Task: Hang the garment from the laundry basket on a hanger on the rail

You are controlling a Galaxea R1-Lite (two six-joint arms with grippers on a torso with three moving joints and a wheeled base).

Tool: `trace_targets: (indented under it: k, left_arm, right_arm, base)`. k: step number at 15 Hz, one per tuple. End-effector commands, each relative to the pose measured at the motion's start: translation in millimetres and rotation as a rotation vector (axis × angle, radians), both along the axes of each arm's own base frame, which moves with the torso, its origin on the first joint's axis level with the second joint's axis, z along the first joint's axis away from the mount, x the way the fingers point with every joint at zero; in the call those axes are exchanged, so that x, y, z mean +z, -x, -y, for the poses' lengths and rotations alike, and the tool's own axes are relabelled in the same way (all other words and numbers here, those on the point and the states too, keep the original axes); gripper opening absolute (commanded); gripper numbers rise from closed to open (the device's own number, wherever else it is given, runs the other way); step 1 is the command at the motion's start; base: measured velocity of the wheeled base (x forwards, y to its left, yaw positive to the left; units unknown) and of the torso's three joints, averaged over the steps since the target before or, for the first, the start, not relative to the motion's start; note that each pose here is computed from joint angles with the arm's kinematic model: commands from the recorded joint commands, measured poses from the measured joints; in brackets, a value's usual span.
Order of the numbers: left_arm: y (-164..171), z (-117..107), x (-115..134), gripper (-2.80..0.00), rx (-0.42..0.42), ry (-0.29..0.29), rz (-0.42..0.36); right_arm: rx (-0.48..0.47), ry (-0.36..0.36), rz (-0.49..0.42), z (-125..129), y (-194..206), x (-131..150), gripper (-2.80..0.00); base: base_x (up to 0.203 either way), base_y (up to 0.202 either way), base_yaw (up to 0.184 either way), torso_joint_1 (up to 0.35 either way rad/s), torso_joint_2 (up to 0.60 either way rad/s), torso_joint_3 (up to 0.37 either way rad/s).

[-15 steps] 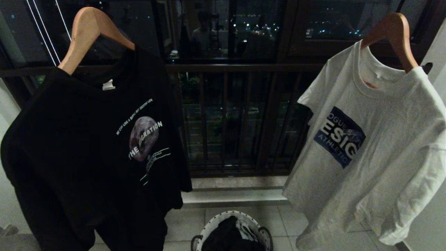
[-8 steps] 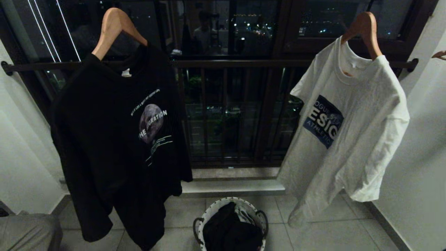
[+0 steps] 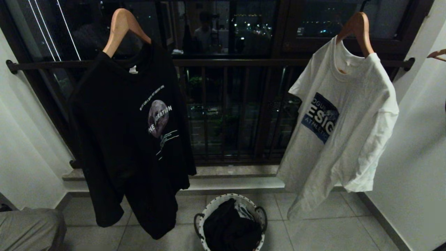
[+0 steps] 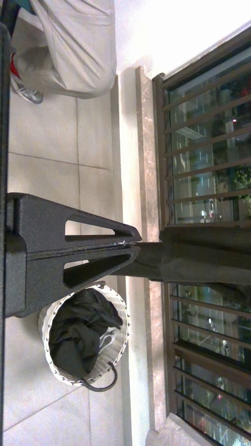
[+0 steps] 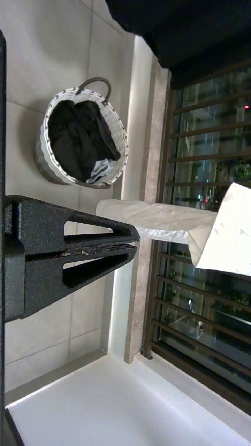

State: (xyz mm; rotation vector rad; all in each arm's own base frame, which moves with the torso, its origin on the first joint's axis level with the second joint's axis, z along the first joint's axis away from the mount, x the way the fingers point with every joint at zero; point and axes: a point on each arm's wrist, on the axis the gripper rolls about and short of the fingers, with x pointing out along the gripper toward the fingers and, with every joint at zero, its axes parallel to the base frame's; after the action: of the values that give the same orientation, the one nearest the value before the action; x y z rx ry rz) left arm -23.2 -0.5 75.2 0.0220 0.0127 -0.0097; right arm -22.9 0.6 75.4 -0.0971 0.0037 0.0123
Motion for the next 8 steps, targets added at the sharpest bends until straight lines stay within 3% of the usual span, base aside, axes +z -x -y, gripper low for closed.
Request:
trace_targets:
  k: [1, 8]
  left_arm:
    - [-0.1, 0.0, -0.4, -2.80, 0.000, 0.001, -0.001]
    - [-0.1, 0.0, -0.4, -2.80, -0.001, -0.019, -0.001]
  right_arm:
    - [0.000, 0.000, -0.002, 0.0, -0.1, -0.1, -2.80]
    - [0.000, -0.011, -0.003, 0.0, -0.1, 0.0, -2.80]
  base:
    - [0.000, 0.000, 0.000, 0.000, 0.00, 0.000]
    - [0.000, 0.000, 0.000, 0.000, 0.00, 0.000]
